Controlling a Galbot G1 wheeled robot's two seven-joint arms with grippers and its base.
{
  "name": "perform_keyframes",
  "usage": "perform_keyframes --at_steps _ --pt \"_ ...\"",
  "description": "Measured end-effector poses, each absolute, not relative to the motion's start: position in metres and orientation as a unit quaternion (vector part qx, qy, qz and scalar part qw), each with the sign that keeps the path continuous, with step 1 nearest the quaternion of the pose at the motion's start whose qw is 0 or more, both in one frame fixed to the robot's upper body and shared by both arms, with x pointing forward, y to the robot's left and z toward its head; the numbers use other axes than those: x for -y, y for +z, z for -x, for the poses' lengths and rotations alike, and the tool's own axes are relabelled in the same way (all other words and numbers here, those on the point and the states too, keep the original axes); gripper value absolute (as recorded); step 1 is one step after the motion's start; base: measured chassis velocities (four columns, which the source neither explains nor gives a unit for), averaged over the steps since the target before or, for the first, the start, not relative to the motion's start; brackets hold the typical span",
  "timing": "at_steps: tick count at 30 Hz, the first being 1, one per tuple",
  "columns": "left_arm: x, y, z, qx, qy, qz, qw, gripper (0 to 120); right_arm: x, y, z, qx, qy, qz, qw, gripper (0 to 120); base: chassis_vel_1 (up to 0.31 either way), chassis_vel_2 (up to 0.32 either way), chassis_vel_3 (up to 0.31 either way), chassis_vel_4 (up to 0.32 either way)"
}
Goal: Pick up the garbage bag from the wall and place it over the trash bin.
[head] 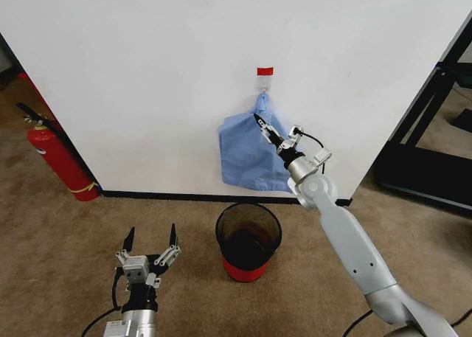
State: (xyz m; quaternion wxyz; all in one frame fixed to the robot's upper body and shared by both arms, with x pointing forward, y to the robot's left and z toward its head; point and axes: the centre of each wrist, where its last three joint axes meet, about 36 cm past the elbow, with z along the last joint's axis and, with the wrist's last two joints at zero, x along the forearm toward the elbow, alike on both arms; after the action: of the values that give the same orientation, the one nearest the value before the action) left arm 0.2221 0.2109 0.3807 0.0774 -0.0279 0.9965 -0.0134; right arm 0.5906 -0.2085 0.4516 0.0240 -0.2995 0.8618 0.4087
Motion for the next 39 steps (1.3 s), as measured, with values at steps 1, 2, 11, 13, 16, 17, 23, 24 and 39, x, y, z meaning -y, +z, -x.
perform_keyframes --at_steps 1,2,11,13,16,17,23,24,39 --pt "-0.211 0.381 -0.223 -0.996 -0.013 0.027 0.078 100 0.208 0.452 -0.591 -0.862 0.409 0.298 0.024 55 0.0 0.0 0.0 0.0" --pt "-0.211 0.381 -0.223 -0.996 -0.013 0.027 0.078 100 0.208 0.452 -0.591 -0.862 0.409 0.298 0.024 55 0.0 0.0 0.0 0.0" --pt "-0.211 0.381 -0.223 -0.996 -0.014 0.026 0.08 100 0.212 0.453 -0.59 -0.863 0.416 0.284 0.028 20 0.0 0.0 0.0 0.0" --pt "-0.212 0.38 -0.223 -0.996 -0.014 0.026 0.079 100 0.217 0.454 -0.591 -0.863 0.421 0.277 0.032 12 0.0 0.0 0.0 0.0" --pt "-0.213 0.38 -0.223 -0.996 -0.013 0.025 0.08 100 0.221 0.452 -0.592 -0.865 0.423 0.27 0.031 1 0.0 0.0 0.0 0.0" --pt "-0.213 0.38 -0.223 -0.996 -0.013 0.025 0.08 100 0.221 0.452 -0.592 -0.865 0.423 0.27 0.031 1 0.0 0.0 0.0 0.0" --pt "-0.213 0.383 -0.224 -0.996 -0.013 0.024 0.085 100 0.22 0.45 -0.59 -0.866 0.421 0.268 0.029 0 0.0 0.0 0.0 0.0" --pt "-0.213 0.383 -0.224 -0.996 -0.013 0.024 0.085 100 0.22 0.45 -0.588 -0.867 0.42 0.267 0.028 0 0.0 0.0 0.0 0.0" --pt "-0.214 0.386 -0.223 -0.996 -0.018 0.023 0.085 100 0.219 0.449 -0.545 -0.875 0.387 0.29 0.027 0 0.0 0.0 0.0 0.0"
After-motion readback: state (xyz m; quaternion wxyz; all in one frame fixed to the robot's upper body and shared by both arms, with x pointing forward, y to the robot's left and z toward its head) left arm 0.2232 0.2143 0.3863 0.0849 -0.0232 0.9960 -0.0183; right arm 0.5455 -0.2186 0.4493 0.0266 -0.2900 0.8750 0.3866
